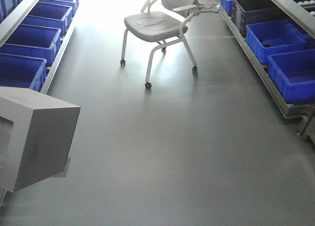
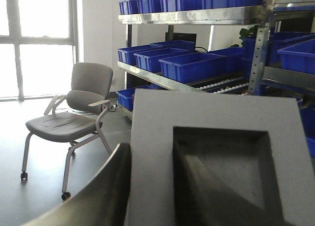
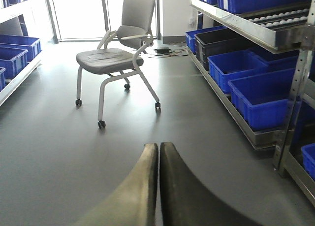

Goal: Sort gray base to blue bin
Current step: 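Drive down the aisle between blue-bin shelves toward the chair, then turn the base to face the rack of open blue bins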

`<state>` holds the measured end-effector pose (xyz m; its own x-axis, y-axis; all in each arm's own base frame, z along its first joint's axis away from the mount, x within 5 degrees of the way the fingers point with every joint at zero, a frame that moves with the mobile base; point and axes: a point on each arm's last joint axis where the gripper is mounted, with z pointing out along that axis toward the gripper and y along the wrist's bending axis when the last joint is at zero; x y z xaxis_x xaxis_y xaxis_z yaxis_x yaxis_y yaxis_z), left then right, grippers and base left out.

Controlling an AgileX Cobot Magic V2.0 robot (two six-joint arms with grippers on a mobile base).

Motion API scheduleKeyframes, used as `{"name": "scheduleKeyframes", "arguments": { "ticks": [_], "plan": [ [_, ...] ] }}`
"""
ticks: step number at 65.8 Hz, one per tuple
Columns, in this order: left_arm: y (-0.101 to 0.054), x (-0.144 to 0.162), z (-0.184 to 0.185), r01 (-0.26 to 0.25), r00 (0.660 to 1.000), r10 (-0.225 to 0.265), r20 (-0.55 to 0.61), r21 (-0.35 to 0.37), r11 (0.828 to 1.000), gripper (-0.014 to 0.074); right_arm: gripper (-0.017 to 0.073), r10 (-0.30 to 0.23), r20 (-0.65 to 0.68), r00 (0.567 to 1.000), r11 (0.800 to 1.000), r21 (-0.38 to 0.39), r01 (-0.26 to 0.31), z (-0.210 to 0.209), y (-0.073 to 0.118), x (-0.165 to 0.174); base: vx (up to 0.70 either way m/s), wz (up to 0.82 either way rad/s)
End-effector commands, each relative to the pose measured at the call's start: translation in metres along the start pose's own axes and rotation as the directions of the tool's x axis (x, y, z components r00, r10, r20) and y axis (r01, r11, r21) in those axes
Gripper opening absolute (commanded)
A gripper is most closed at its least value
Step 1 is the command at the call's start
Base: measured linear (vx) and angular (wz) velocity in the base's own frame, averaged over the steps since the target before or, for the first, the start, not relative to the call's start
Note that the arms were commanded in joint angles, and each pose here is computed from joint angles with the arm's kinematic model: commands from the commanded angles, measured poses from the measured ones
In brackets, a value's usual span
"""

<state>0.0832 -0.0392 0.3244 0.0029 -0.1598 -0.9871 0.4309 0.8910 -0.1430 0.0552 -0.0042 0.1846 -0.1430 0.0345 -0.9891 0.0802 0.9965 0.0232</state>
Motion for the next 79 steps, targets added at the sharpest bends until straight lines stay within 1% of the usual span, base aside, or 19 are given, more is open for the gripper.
{"name": "scheduleKeyframes", "arguments": {
  "ticks": [1, 12, 23, 79],
  "plan": [
    [-0.001, -0.0196, -0.0007, 0.023, 0.991, -0.023, 0.134, 0.002, 1.0, -0.0006, -0.0005, -0.018, 0.071, 0.997, 1.0, 0.003, 0.018, 0.0001, -0.0001, -0.0063, 0.34, 0.2],
    [-0.001, -0.0196, -0.0007, 0.023, 0.991, -0.023, 0.134, 0.002, 1.0, -0.0006, -0.0005, -0.018, 0.071, 0.997, 1.0, 0.003, 0.018, 0.0001, -0.0001, -0.0063, 0.33, 0.32],
    [-0.001, -0.0195, -0.0007, 0.023, 0.991, -0.023, 0.133, 0.002, 1.0, -0.0006, -0.0005, -0.018, 0.071, 0.997, 1.0, 0.003, 0.018, 0.0001, -0.0001, -0.0063, 0.3, 0.58],
    [-0.001, -0.0195, -0.0007, 0.023, 0.991, -0.023, 0.133, 0.002, 1.0, -0.0006, -0.0005, -0.018, 0.071, 0.997, 1.0, 0.003, 0.018, 0.0001, -0.0001, -0.0063, 0.22, 0.81]
  ]
}}
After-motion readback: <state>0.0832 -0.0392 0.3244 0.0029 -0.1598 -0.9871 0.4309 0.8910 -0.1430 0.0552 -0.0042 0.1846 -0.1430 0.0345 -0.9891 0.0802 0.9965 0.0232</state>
